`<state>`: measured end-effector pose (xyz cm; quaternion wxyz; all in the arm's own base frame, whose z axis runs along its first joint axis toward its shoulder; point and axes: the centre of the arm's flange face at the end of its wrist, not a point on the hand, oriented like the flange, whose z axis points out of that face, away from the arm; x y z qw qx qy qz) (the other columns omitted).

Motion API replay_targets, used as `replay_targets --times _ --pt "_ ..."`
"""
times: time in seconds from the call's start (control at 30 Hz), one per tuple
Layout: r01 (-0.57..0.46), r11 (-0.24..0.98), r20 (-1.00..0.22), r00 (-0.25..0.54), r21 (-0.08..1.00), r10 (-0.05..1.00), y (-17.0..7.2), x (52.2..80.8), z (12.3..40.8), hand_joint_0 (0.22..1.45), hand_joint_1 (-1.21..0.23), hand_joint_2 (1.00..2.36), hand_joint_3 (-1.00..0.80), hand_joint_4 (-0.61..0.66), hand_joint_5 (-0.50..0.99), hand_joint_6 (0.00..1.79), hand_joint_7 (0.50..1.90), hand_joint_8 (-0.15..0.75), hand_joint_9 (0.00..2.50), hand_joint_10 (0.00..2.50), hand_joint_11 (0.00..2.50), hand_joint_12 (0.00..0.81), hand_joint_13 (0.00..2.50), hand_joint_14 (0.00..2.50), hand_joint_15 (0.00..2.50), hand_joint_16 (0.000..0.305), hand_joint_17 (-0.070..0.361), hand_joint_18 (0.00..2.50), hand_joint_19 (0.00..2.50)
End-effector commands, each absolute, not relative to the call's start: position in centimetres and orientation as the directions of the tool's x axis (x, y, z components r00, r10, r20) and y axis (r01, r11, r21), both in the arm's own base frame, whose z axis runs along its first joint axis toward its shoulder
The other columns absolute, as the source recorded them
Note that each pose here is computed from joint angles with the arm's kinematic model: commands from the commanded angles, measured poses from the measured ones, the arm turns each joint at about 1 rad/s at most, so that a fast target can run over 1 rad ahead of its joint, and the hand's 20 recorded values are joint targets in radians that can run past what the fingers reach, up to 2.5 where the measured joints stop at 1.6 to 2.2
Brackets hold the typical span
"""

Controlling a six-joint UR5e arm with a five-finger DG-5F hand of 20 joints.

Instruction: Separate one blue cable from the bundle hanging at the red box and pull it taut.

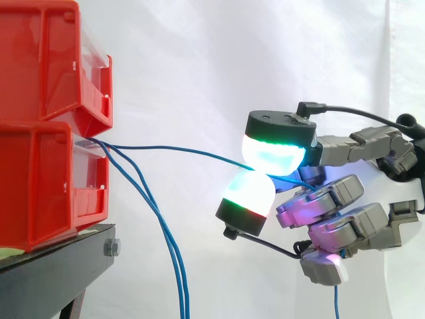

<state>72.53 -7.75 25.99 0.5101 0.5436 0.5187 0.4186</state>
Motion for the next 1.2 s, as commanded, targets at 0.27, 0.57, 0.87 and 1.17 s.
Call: replay_targets --times 0.27,0.57,0.87,1.17 --pt "0.136 0.058 -0.074 0.111 0.989 0.991 -7.75 72.55 26.04 0.68 -0.77 1.01 -0.21 -0.10 -0.21 0.94 1.02 0.273 0.88 2.47 1.17 0.271 1.40 0.64 1.61 0.028 0.063 1.04 0.96" --pt "0.136 0.058 -0.074 0.111 0.989 0.991 -7.75 72.55 26.04 0.68 -0.77 1.01 -0.21 -0.10 -0.20 0.94 1.02 0.270 0.88 2.46 1.18 0.274 1.40 0.66 1.61 0.028 0.063 1.05 0.96" --pt "0.137 0.059 -0.074 0.111 0.989 0.991 -7.74 72.57 25.93 0.68 -0.77 1.01 -0.21 -0.10 -0.20 0.94 1.01 0.269 0.88 2.47 1.16 0.274 1.40 0.66 1.61 0.028 0.064 1.05 0.96" --pt "0.136 0.058 -0.074 0.111 0.989 0.991 -7.75 72.55 26.04 0.68 -0.77 1.01 -0.21 -0.09 -0.20 0.94 1.01 0.272 0.89 2.46 1.17 0.276 1.40 0.68 1.60 0.028 0.064 1.05 0.96"
